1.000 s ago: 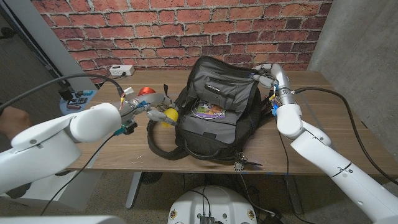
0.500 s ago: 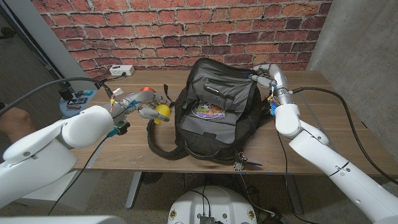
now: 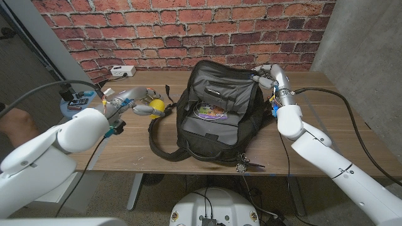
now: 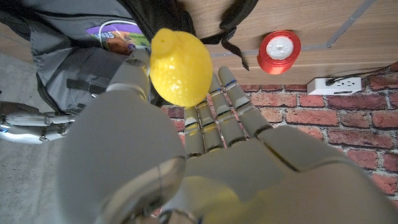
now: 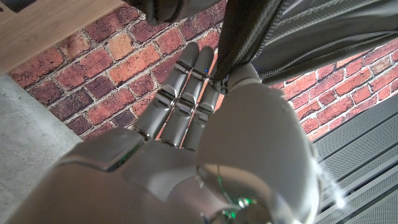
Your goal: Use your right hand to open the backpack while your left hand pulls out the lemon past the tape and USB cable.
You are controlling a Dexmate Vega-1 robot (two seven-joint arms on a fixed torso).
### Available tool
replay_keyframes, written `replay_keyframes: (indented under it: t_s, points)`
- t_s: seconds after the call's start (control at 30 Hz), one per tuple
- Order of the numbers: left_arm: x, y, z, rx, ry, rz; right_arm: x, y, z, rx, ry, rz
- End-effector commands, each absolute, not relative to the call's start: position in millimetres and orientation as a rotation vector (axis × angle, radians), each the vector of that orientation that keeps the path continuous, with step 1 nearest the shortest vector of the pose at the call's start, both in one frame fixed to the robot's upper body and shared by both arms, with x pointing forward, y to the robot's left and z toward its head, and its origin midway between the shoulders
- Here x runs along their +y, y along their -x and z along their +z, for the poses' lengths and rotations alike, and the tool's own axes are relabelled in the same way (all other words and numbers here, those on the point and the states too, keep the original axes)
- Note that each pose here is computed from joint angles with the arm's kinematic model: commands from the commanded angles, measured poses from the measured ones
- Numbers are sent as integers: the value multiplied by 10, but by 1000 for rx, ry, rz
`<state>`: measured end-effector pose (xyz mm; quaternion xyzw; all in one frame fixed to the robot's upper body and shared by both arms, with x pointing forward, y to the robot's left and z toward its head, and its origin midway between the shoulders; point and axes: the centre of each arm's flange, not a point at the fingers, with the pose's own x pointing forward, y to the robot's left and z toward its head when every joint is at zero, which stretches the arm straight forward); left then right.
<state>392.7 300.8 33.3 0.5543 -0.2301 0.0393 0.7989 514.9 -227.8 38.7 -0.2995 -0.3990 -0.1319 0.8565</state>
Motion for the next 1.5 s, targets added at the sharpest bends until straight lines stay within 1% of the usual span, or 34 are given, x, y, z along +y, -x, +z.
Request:
replay_keyframes:
  t_s: [0.03, 0.43, 1.03, 1.5]
  points:
    - [3109, -4002, 376, -526, -1136, 150, -2259, -5057, 367, -815, 602, -236]
    - [3186, -4148, 465, -571, -1086, 191, -2212, -4939, 362, -778, 578, -168]
    - [3332, -4357, 305, -599, -958, 222, -2088, -4824, 395, -741, 584, -96]
    - [3406, -4624, 336, -639, -895, 215, -1966, -4753, 396, -687, 576, -20]
